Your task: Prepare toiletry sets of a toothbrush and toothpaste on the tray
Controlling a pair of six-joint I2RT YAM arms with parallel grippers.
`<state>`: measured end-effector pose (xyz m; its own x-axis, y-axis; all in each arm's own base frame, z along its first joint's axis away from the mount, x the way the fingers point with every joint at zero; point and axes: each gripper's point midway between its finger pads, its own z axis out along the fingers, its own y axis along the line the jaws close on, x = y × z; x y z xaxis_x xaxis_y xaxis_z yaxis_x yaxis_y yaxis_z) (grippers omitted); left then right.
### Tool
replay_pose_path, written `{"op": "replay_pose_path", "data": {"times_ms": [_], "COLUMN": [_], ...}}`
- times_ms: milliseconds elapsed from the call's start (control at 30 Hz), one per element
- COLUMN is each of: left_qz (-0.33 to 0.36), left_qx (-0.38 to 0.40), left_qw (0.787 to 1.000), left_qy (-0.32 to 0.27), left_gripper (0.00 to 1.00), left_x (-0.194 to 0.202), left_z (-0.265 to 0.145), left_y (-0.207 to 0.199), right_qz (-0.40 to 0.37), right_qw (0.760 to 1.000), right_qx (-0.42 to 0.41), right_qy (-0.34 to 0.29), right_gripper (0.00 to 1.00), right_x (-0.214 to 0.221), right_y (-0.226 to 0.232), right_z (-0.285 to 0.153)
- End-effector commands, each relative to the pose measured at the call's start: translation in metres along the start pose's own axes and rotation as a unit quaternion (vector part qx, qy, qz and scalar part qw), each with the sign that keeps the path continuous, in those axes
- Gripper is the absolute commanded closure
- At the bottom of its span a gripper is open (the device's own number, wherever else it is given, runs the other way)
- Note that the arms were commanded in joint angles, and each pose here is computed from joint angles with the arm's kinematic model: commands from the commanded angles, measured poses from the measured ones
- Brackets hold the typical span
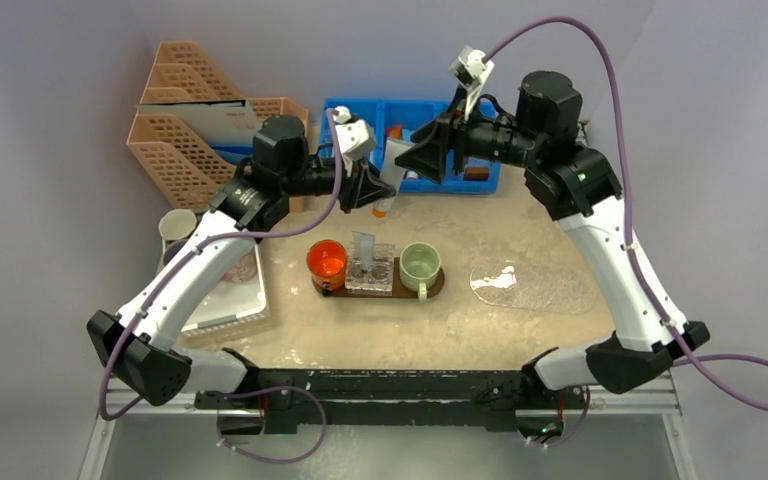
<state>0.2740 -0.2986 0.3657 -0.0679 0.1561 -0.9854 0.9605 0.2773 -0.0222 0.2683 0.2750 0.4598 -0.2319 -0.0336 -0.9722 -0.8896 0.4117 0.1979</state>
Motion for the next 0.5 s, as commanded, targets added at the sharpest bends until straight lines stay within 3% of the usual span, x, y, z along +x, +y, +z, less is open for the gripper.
{"op": "replay_pose_path", "data": {"times_ms": [0, 267, 467], "left_qz": [0.048, 0.054, 0.051], "left_qx": [0.009, 0.013, 0.011], "left_qw": [0.998, 0.998, 0.998], "left_qy": [-0.030, -0.040, -0.037], "left_gripper": [1.00, 1.00, 1.00], "left_x": [-0.026, -0.030, -0.025], "left_z": [-0.001, -0.002, -0.002], "left_y": [-0.006, -0.012, -0.012], "right_qz": [0.000, 0.004, -0.006], "right_qw": [0.999, 0.998, 0.999], "right_qx": [-0.043, -0.051, -0.050], "right_qy": [0.002, 0.022, 0.018], "right_gripper": [0.38, 0.59, 0.95], "right_x": [-0.007, 0.004, 0.004], "right_y": [0.015, 0.016, 0.017], "right_z": [-0.001, -0.001, -0.004]}}
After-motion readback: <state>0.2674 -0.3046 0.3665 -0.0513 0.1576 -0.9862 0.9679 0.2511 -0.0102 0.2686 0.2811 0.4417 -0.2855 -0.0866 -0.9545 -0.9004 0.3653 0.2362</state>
